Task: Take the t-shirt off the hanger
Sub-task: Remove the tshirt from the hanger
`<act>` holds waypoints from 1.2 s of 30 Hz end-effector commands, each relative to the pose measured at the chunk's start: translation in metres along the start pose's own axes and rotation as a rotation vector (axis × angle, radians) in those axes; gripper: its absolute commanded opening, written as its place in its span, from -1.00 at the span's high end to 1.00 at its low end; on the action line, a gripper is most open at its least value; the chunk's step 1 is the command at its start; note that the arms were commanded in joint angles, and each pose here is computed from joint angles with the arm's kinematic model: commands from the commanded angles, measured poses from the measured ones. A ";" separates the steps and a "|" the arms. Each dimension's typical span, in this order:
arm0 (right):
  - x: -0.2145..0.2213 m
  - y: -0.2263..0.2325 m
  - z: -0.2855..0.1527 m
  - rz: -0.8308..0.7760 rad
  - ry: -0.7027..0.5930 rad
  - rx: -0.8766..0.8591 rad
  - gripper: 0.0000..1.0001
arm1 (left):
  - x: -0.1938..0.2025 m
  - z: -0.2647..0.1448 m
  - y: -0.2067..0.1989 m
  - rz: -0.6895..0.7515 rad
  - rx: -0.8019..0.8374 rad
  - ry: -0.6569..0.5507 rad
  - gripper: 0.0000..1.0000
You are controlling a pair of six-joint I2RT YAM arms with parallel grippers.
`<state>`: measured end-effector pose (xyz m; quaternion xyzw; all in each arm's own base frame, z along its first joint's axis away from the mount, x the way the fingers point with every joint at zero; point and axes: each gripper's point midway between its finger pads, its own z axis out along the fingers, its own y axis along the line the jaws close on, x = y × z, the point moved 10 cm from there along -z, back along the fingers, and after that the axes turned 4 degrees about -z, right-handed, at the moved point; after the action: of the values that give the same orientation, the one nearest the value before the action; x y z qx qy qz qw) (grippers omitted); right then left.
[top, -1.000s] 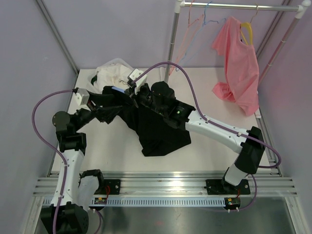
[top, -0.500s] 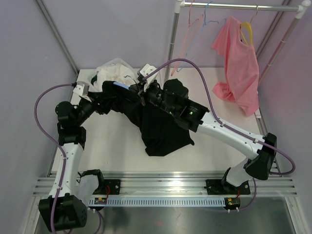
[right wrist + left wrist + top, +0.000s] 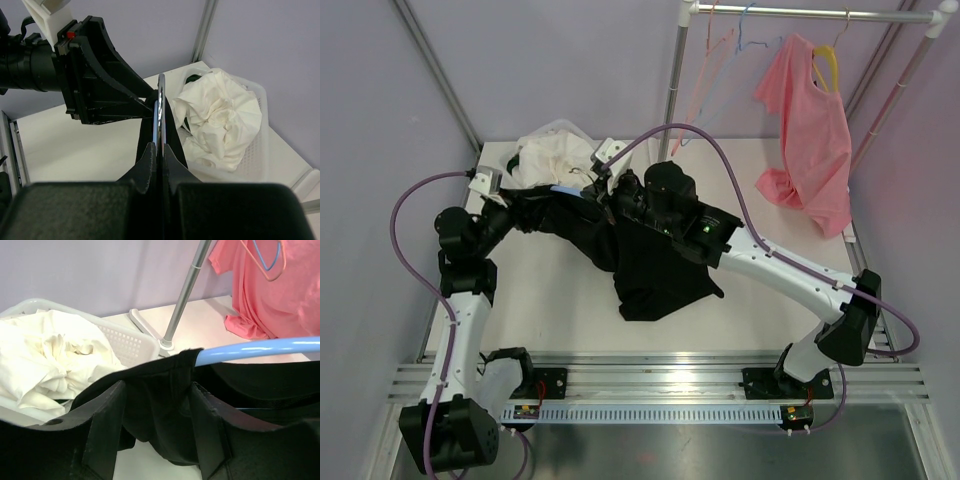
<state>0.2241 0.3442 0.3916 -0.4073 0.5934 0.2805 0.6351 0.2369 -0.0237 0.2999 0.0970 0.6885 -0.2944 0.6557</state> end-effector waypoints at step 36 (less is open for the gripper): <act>-0.036 -0.005 -0.082 -0.207 -0.128 -0.058 1.00 | -0.010 0.037 0.041 -0.082 -0.182 0.137 1.00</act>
<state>0.1907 0.2880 0.3960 -0.4985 0.5534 0.2362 0.6241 0.2828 -0.0153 0.2830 0.0267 0.7710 -0.2855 0.5686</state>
